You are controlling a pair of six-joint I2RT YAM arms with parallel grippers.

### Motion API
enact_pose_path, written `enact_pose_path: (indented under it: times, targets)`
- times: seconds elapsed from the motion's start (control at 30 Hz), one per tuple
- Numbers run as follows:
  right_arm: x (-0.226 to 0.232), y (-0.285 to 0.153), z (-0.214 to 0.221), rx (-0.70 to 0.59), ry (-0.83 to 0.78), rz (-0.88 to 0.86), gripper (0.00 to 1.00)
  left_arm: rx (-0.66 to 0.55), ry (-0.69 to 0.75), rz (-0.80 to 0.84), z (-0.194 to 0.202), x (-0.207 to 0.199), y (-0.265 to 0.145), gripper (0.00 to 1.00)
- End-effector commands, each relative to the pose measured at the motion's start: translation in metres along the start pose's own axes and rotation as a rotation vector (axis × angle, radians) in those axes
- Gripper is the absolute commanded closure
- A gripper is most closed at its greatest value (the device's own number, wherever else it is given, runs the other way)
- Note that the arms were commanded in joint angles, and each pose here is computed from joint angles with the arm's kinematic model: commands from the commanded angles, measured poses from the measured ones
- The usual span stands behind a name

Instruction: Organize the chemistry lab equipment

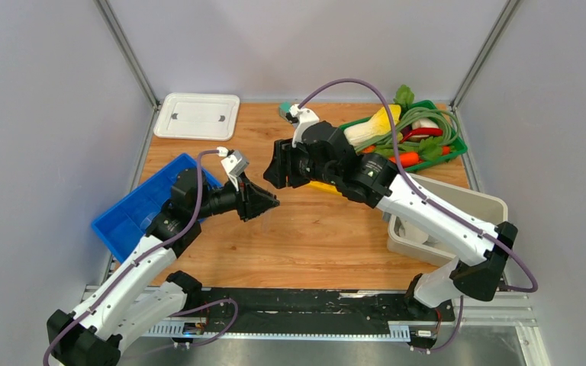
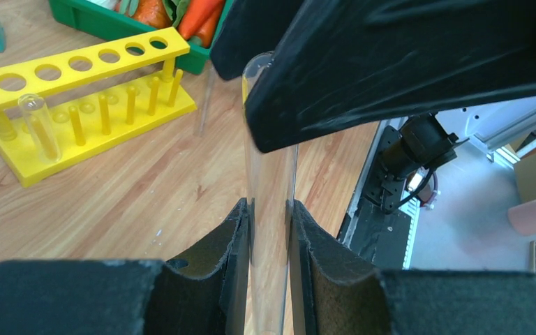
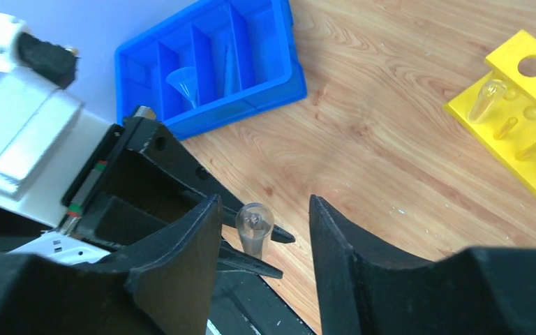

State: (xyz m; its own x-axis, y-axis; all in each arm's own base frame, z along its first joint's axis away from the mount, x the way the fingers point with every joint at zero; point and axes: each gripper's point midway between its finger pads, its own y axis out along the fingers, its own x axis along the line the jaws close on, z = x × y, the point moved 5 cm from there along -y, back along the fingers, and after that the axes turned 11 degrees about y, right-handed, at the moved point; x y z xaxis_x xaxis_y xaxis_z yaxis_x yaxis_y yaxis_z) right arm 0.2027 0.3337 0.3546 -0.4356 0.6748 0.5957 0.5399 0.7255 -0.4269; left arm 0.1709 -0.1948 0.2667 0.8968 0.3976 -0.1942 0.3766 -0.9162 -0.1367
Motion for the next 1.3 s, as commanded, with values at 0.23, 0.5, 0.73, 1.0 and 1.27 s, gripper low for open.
enact_pose_path:
  times: [0.23,0.5,0.73,1.0,1.27]
  targets:
    - [0.008,-0.001,-0.008,-0.042,-0.007,-0.061,0.72,-0.039,0.065,0.037,-0.01,-0.005,0.001,0.8]
    - [0.001,-0.004,-0.016,-0.106,0.003,-0.05,0.8,0.0,0.042,0.038,-0.009,-0.004,0.001,0.52]
    - [-0.035,-0.011,-0.055,-0.26,-0.027,0.069,0.81,0.149,-0.027,0.008,0.005,-0.006,-0.009,0.27]
    - [-0.096,-0.012,-0.091,-0.553,-0.147,0.336,0.8,0.29,0.007,-0.046,0.019,-0.008,-0.032,0.25]
    - [-0.139,0.018,-0.107,-0.619,-0.174,0.405,0.8,0.22,0.11,-0.129,0.033,-0.015,-0.059,0.23]
